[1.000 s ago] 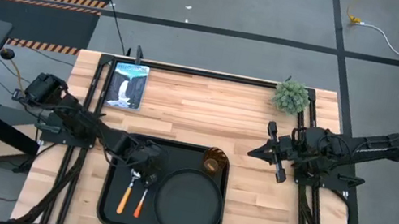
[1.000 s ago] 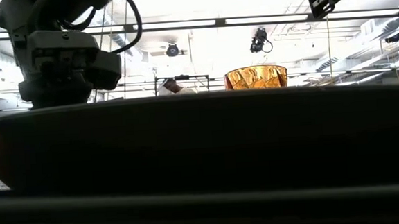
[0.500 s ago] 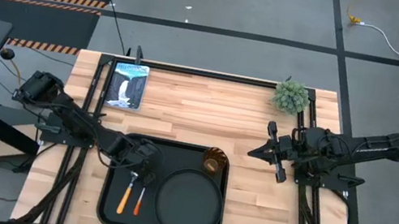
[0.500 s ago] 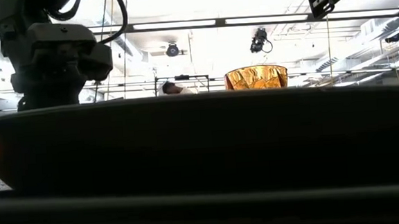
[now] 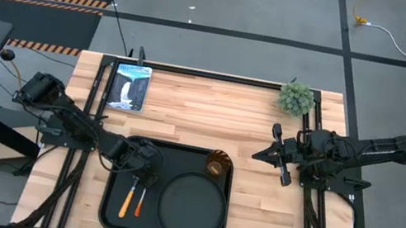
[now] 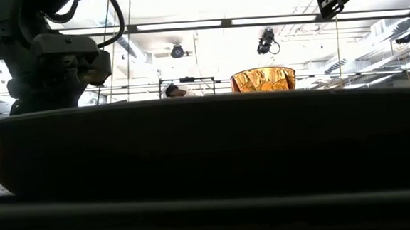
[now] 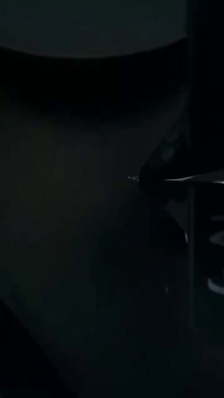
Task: Pick and place plate/cup/fork/spoon on tray
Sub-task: Adjust the silverwares on the black tray
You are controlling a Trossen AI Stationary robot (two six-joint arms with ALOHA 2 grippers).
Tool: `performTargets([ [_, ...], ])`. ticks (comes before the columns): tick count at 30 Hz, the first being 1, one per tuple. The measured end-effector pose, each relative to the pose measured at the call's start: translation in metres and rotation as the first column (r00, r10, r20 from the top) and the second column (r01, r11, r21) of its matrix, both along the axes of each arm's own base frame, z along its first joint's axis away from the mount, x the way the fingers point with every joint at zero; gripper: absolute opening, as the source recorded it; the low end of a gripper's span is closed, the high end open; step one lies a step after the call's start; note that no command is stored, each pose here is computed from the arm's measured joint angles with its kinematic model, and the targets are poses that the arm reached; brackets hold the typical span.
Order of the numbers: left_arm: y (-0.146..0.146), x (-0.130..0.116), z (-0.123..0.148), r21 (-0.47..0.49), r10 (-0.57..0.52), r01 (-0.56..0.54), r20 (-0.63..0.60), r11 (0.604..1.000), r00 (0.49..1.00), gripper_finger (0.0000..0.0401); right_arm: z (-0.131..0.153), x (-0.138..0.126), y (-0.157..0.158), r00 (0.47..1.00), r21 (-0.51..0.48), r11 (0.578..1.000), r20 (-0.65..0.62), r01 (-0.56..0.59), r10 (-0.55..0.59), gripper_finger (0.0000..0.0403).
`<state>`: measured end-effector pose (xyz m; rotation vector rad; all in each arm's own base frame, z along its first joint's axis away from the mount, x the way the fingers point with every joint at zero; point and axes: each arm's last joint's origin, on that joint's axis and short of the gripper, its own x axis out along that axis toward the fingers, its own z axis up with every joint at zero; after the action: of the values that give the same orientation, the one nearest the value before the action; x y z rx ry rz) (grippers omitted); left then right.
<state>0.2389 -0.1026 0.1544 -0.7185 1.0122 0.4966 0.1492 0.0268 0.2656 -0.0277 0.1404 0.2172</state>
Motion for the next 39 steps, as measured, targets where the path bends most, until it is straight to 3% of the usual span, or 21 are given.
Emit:
performTargets([
  [9, 0.0, 0.0, 0.0, -0.022, 0.013, -0.013, -0.008, 1.0, 1.0, 0.0018, 0.0, 0.0, 0.0, 1.0, -0.002, 1.0, 0.0, 0.0, 0.0, 0.0009],
  [21, 0.001, -0.003, -0.002, -0.01, 0.018, -0.018, -0.043, 1.0, 0.999, 0.0096, 0.0, 0.0, 0.0, 1.0, -0.002, 1.0, 0.0, 0.0, 0.0, 0.0009],
  [27, 0.0, -0.002, 0.003, -0.002, -0.023, 0.023, -0.056, 1.0, 0.998, 0.0107, 0.0, 0.0, 0.0, 1.0, -0.002, 1.0, 0.0, 0.0, 0.0, 0.0009],
  [32, -0.006, 0.012, 0.027, 0.092, -0.116, 0.116, -0.006, 0.989, 0.993, 0.0107, 0.0, 0.0, 0.0, 1.0, -0.002, 1.0, 0.0, 0.0, 0.0, 0.0009],
  [36, -0.006, 0.017, 0.045, 0.171, -0.109, 0.11, -0.016, 0.979, 0.994, 0.0107, 0.0, 0.0, 0.0, 1.0, -0.002, 1.0, 0.0, 0.0, 0.0, 0.0009],
  [39, -0.006, 0.019, 0.049, 0.178, -0.104, 0.104, -0.007, 0.978, 0.995, 0.0107, 0.0, 0.0, 0.0, 1.0, -0.001, 1.0, 0.0, 0.0, 0.0, 0.0009],
])
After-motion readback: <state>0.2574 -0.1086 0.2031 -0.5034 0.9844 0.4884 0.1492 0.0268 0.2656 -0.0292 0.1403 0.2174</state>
